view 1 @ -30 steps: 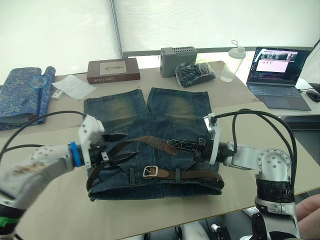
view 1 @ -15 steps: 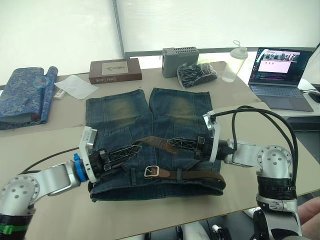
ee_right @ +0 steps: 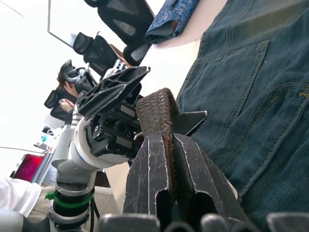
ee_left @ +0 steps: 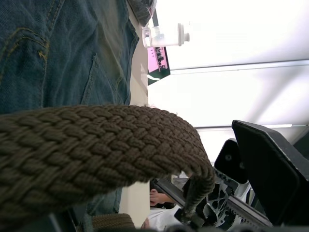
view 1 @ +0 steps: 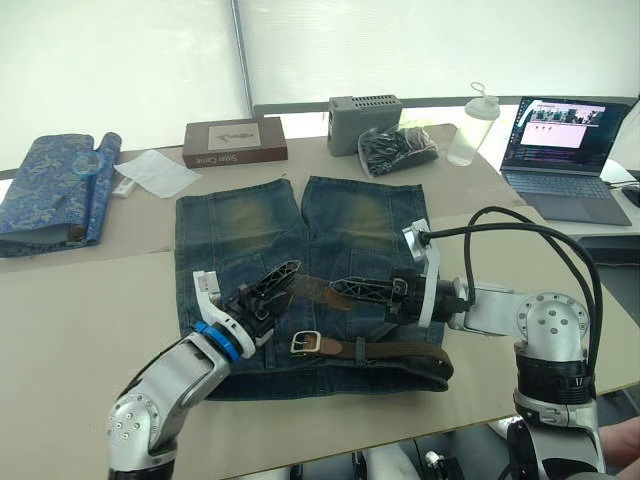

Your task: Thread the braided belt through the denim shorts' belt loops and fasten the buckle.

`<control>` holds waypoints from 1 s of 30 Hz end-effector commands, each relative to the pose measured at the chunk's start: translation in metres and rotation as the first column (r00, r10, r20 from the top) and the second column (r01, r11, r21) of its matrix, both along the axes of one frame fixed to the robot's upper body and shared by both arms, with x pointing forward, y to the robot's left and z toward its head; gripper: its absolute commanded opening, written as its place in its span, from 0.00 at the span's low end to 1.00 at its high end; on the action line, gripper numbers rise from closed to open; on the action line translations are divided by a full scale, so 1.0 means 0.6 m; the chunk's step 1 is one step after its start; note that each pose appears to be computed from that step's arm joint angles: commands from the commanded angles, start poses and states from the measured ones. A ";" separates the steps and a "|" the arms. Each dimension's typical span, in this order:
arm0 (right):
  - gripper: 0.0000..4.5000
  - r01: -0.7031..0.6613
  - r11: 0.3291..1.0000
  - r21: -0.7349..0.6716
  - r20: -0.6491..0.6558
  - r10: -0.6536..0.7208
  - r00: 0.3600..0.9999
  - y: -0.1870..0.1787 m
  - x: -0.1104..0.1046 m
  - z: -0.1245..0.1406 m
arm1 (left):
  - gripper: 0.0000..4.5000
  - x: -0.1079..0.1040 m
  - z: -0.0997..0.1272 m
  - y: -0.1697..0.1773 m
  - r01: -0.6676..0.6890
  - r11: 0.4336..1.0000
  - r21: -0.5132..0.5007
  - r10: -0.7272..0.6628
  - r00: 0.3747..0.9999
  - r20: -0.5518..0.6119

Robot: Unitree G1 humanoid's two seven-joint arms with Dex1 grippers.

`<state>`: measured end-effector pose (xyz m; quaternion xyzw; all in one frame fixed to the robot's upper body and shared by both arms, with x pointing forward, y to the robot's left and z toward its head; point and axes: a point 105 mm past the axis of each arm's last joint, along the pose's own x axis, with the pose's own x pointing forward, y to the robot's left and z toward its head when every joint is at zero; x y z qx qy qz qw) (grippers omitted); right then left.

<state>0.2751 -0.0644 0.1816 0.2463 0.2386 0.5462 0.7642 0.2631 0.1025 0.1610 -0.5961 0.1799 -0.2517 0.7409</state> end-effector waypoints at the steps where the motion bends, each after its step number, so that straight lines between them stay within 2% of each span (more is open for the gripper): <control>1: 0.00 -0.009 1.000 0.028 0.052 0.008 0.999 0.004 -0.006 0.019 | 1.00 -0.010 0.019 -0.006 0.014 1.000 0.006 -0.015 0.999 0.042; 4: 0.00 -0.007 1.000 0.025 0.051 0.006 0.999 0.003 -0.005 0.018 | 1.00 -0.011 0.019 -0.006 0.022 1.000 0.012 -0.023 0.998 0.050; 7: 0.00 -0.004 1.000 0.020 0.049 0.003 0.999 0.002 -0.004 0.016 | 0.82 -0.012 0.017 -0.003 0.028 0.999 0.027 -0.029 0.998 0.054; 14: 0.00 -0.011 1.000 -0.001 0.049 0.011 0.999 -0.004 -0.006 0.013 | 0.07 -0.017 0.000 0.008 0.105 0.990 0.100 -0.113 0.990 0.082; 15: 0.00 -0.013 1.000 -0.003 0.049 0.013 0.999 -0.004 -0.006 0.013 | 0.01 -0.016 0.000 0.010 0.112 0.988 0.102 -0.121 0.989 0.088; 25: 0.00 -0.020 1.000 -0.013 0.052 0.021 0.998 -0.006 -0.006 0.011 | 0.01 -0.022 -0.005 0.019 0.183 0.974 0.135 -0.199 0.973 0.120; 30: 0.00 -0.027 0.999 -0.025 0.088 0.029 0.996 -0.002 -0.005 0.013 | 0.01 -0.017 -0.002 0.029 0.147 0.982 0.120 -0.162 0.979 0.123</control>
